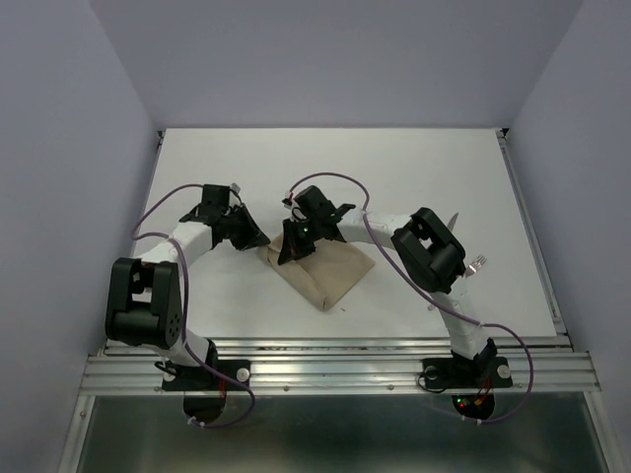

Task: Fold the napkin into a case and place the utensils inside
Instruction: Fold the lower triangle-folded napkin at the center of the board.

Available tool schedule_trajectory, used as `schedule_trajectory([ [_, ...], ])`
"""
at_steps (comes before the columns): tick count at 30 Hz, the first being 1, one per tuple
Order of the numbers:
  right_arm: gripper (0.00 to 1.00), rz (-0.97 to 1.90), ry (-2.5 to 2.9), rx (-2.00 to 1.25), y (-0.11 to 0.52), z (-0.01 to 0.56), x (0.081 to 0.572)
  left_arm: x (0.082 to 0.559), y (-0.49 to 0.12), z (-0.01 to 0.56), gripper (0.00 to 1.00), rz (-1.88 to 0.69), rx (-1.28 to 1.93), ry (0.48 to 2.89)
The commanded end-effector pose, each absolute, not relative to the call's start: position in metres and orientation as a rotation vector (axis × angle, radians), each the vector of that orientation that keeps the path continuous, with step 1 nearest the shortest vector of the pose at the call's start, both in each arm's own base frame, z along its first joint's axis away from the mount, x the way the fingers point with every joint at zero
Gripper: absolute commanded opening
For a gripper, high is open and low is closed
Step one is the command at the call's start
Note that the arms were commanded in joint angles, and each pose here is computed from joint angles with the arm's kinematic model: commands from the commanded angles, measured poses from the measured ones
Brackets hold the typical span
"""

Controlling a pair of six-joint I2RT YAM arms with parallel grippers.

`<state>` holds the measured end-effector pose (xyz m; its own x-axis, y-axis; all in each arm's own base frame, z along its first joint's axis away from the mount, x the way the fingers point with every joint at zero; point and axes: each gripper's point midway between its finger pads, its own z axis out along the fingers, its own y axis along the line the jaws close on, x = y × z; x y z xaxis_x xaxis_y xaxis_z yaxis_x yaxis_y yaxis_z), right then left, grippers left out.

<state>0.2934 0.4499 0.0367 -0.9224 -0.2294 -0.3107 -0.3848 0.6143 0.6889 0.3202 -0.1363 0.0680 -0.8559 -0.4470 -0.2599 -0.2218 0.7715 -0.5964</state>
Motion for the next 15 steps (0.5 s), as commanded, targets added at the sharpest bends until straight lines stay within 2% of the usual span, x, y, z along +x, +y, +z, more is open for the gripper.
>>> schedule_trajectory([
  [1,0.01,1.259,2.582,-0.539,0.462,0.053,0.294,0.335,-0.14,0.106,0.13,-0.814,-0.413,2.484],
  [3,0.01,1.261,2.582,-0.538,0.461,0.052,0.293,0.342,-0.141,0.113,0.18,-0.819,-0.407,2.467],
  [7,0.01,1.267,2.585,-0.533,0.46,0.05,0.292,0.355,-0.144,0.111,0.19,-0.821,-0.404,2.478],
  [15,0.01,1.282,2.577,-0.534,0.462,0.053,0.292,0.368,-0.168,0.081,0.06,-0.892,-0.353,2.591],
])
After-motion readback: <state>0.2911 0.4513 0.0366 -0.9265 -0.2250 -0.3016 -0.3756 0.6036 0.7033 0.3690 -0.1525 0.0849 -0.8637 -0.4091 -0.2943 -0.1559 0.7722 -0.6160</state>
